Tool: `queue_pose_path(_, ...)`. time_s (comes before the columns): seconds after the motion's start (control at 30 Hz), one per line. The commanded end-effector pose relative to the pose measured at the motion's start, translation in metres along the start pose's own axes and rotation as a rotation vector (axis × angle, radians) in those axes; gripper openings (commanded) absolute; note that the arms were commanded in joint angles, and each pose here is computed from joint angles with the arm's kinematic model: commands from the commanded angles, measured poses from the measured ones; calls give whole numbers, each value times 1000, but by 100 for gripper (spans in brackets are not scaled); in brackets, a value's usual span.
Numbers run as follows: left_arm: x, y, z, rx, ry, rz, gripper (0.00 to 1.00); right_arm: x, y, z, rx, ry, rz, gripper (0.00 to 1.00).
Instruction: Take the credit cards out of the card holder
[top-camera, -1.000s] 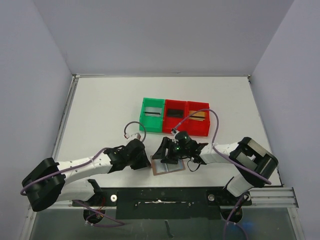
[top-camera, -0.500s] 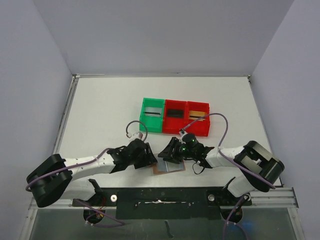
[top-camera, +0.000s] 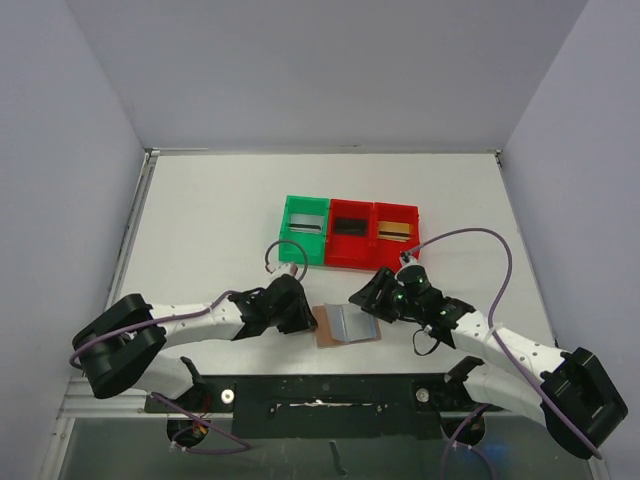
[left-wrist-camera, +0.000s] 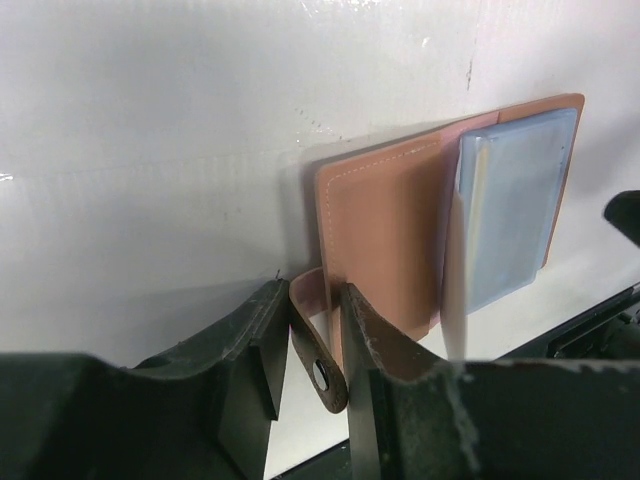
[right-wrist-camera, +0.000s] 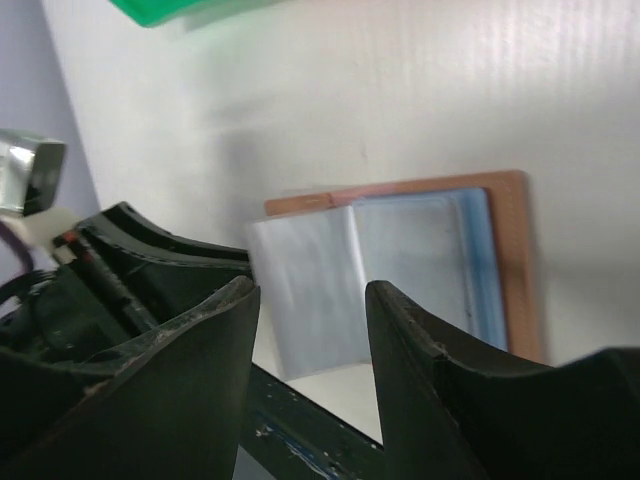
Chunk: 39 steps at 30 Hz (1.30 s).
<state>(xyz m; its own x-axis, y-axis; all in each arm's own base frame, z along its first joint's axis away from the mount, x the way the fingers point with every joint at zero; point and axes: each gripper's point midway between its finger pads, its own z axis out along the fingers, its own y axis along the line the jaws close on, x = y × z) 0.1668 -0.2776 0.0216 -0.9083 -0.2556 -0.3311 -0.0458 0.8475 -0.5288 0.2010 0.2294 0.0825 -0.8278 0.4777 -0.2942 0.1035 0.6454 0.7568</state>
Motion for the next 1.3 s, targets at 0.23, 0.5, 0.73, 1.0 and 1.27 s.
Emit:
queue_pose_path(0.23,0,-27,-1,89,25,35,25,8,-43,-10,193,30,-40,47)
queue_pose_path(0.5,3,-26,2,87,38,38,16,16,-46,-2,195,79,-60,44)
queue_pose_path(0.73,3,-31,5,92,49,60,8,16,-27,4,125,97,-89,40)
queue_pose_path(1.0,5,-31,7,88,58,65,5,18,-13,5,62,115,-110,33)
queue_pose_path(1.27,5,-28,7,80,60,64,2,13,-18,2,118,78,-109,41)
